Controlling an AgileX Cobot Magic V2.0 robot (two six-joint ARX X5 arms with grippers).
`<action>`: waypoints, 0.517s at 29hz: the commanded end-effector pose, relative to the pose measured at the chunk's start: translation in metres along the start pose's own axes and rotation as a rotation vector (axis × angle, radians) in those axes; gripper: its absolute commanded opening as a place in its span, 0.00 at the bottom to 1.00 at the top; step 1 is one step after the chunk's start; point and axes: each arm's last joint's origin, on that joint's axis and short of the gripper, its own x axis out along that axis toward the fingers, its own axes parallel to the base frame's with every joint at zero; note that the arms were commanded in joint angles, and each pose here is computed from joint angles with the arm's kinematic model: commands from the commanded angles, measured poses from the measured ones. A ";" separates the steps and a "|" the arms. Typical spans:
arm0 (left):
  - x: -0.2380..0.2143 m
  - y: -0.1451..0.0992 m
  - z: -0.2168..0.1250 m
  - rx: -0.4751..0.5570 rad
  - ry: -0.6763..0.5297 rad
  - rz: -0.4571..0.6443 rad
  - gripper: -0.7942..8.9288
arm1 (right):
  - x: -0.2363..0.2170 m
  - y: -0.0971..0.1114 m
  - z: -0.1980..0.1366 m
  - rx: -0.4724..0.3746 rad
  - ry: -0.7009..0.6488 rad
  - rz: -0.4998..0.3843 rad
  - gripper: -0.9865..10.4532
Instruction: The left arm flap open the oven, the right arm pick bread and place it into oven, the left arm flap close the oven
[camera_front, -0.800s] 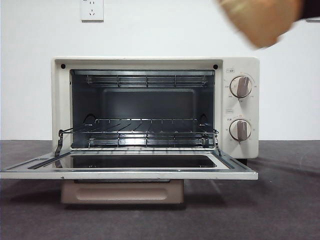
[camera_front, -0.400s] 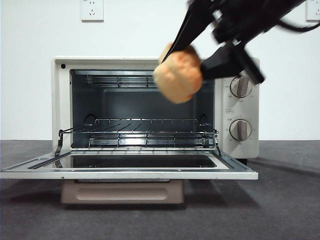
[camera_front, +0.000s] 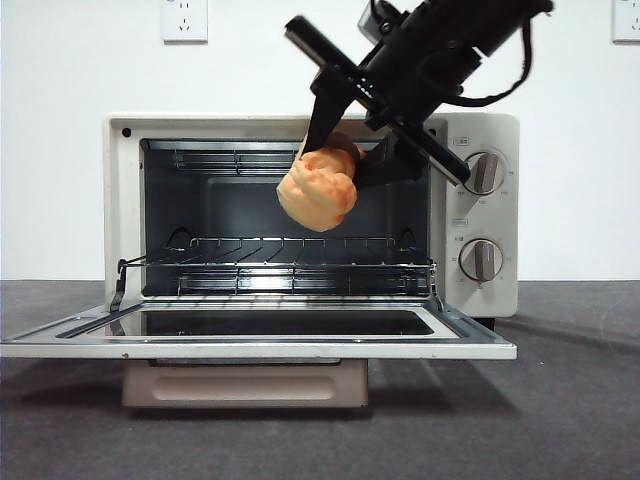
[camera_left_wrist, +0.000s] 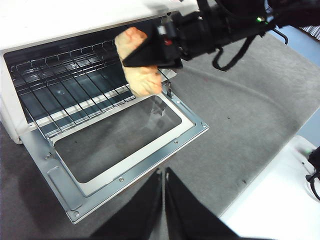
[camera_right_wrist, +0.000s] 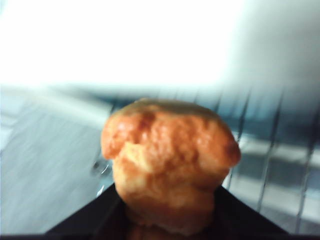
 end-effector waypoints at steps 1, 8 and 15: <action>-0.001 -0.001 0.002 -0.001 -0.012 -0.007 0.09 | 0.010 0.006 0.006 0.012 -0.013 -0.025 0.22; -0.001 -0.001 0.002 -0.001 -0.012 -0.007 0.09 | 0.023 0.004 0.011 0.034 -0.056 -0.109 0.22; -0.001 -0.001 0.002 0.000 -0.012 -0.008 0.09 | 0.025 0.002 0.011 0.028 -0.108 -0.179 0.23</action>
